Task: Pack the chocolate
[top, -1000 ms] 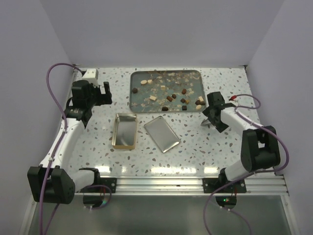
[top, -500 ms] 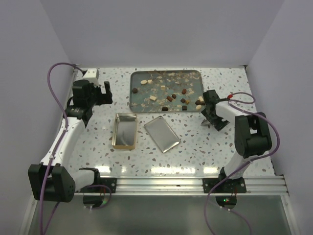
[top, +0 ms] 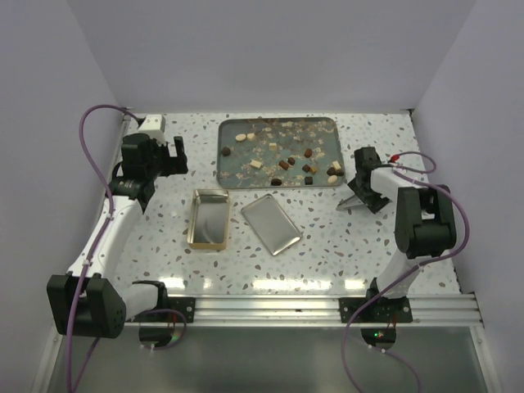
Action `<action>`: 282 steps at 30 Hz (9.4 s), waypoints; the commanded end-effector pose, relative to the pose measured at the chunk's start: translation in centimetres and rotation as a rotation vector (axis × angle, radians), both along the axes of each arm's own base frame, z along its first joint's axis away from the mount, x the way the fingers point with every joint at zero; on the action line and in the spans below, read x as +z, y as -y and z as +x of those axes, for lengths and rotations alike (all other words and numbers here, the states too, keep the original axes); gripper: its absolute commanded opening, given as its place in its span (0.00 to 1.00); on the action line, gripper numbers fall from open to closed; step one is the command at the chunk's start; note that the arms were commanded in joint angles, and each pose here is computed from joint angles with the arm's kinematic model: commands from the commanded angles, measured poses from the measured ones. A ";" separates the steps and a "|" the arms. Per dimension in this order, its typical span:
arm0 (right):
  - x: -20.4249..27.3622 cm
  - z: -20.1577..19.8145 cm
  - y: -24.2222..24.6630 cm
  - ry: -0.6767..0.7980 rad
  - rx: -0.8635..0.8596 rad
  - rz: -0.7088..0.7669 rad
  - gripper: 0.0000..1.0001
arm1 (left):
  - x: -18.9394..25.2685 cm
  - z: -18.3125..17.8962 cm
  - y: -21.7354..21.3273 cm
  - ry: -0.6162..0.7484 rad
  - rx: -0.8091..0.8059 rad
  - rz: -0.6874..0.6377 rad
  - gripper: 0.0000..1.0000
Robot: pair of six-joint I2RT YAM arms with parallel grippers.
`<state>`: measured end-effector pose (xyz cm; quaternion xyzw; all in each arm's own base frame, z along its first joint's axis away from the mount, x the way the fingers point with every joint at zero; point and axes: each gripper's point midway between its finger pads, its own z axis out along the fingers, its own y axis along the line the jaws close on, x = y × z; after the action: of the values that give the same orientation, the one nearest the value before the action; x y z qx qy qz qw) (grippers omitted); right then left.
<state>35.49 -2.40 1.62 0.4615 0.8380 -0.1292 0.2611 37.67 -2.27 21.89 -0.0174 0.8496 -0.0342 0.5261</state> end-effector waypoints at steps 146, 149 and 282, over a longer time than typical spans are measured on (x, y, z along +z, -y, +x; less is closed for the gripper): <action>11.7 1.3 -13.5 0.098 1.138 0.249 0.44 | 3.2 -2.2 1.6 0.090 -0.048 -0.112 1.00; 11.5 1.7 -13.5 0.098 1.141 0.248 0.43 | 3.0 -2.3 1.6 0.087 -0.047 -0.111 1.00; 12.0 3.6 -30.8 0.087 1.460 0.203 0.36 | 2.4 -2.3 -0.5 0.028 0.059 -0.061 1.00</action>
<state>38.54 27.73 11.19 -0.1762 0.9397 0.1576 0.2471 34.99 -2.41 22.59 -0.0563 0.8498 -0.0563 0.5211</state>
